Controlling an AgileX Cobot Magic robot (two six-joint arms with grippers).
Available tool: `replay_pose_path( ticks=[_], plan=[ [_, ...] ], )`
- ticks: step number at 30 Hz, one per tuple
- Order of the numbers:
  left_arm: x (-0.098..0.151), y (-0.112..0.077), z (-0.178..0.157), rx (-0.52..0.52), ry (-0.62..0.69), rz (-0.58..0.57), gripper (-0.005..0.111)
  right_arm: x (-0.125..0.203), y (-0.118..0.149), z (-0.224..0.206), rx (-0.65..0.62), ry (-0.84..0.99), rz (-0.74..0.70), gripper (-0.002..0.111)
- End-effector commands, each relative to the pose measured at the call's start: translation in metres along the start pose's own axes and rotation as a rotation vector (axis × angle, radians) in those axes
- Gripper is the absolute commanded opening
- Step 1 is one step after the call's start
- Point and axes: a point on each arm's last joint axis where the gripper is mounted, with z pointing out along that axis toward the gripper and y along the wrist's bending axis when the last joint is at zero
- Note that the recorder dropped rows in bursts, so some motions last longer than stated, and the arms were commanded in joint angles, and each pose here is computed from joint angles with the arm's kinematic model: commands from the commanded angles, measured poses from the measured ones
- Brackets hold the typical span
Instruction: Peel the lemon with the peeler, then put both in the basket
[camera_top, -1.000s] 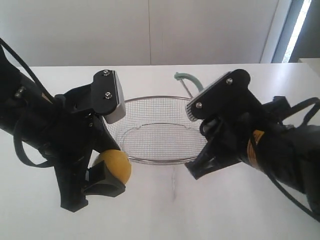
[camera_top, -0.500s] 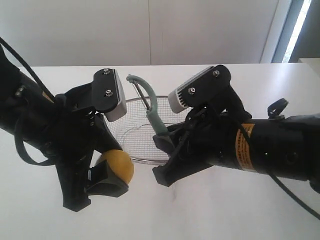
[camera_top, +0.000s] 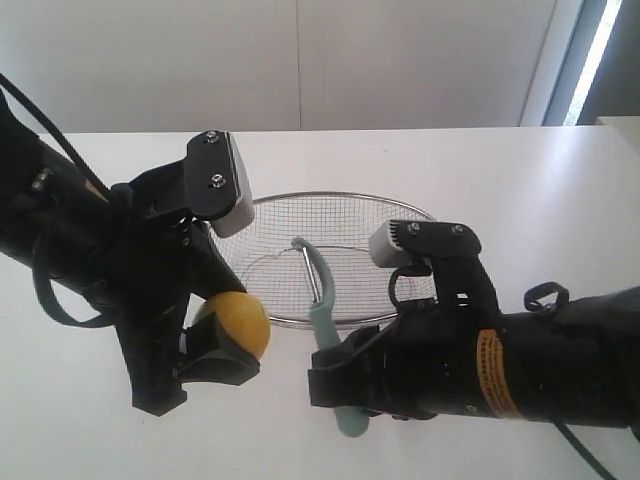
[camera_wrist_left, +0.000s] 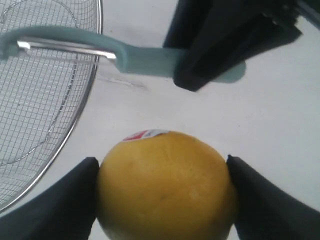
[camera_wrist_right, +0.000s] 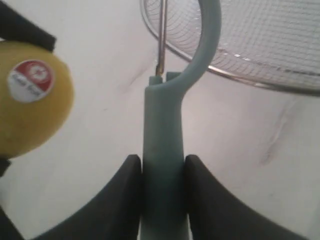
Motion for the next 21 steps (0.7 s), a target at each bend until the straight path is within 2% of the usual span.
replay_pose_path(
  ticks=[1,11,21],
  plan=[
    [-0.001,-0.002,-0.003,0.006,-0.021,-0.015,0.0,0.004,0.002,0.001,-0.032,0.026,0.07,0.0],
    [-0.001,-0.003,-0.003,0.008,-0.022,-0.017,0.0,0.025,0.011,0.024,-0.156,0.204,0.144,0.0],
    [-0.001,-0.003,-0.003,0.008,-0.022,-0.017,0.0,0.024,0.019,0.025,-0.246,0.206,0.245,0.0]
  ],
)
